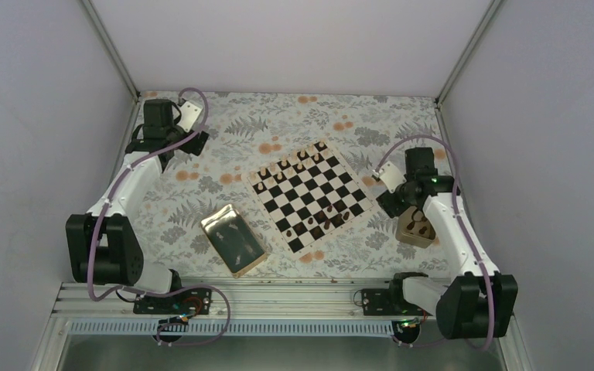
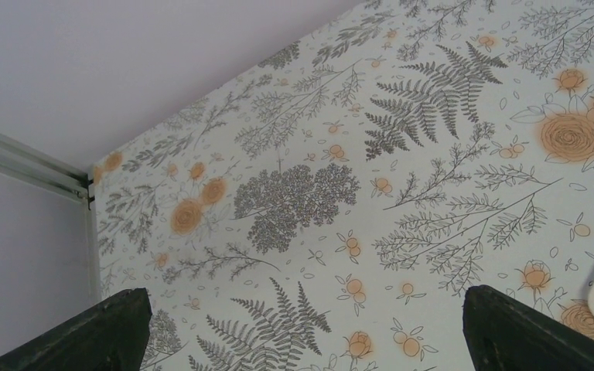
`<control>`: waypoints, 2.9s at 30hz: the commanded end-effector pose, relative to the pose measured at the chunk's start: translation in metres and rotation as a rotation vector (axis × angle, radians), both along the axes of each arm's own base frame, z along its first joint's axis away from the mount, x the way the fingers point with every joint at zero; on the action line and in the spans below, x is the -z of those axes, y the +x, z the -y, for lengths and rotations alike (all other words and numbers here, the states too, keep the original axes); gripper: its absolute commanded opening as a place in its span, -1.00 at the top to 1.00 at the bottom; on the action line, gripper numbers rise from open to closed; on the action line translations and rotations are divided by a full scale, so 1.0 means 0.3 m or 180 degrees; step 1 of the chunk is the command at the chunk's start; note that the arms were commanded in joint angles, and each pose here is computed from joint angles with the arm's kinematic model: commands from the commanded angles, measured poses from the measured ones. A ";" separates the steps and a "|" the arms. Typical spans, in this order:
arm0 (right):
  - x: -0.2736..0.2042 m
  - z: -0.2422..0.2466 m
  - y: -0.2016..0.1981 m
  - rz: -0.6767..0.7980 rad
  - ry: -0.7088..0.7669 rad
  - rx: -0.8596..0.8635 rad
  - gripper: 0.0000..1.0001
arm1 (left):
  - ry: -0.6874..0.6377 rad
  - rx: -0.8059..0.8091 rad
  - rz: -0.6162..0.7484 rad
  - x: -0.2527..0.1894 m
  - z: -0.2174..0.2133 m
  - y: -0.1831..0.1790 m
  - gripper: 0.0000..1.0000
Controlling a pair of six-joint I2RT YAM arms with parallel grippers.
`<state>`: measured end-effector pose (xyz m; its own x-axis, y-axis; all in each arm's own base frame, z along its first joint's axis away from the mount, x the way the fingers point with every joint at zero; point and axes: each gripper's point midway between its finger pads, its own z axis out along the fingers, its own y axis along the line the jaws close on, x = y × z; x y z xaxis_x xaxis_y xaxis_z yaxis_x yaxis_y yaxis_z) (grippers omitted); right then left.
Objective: Set up the chess pieces on the board
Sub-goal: Pick up the chess piece from the storage box.
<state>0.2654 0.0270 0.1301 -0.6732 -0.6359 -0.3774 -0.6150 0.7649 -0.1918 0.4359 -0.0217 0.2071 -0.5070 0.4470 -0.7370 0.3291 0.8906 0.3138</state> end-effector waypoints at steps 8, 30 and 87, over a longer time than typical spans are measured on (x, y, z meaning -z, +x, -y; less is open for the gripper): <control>-0.009 0.154 -0.012 0.0102 -0.0335 0.0438 -0.46 | -0.0083 0.0000 0.0044 -0.008 0.017 0.003 -1.00; -0.065 0.417 0.057 -0.0201 -0.0259 0.0439 -0.18 | -0.0012 0.0321 0.0021 0.055 0.104 0.085 -1.00; 0.130 0.347 -0.026 -0.0898 -0.0063 0.0362 0.63 | 0.0093 0.0166 -0.0065 0.127 0.071 0.090 -1.00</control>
<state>0.2455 -0.0775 0.0602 -0.8322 -0.5445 -0.1048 -0.5480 0.8364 0.0063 0.4595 -0.0429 0.1699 -0.4986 0.5004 -0.7078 0.3908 0.8586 0.3317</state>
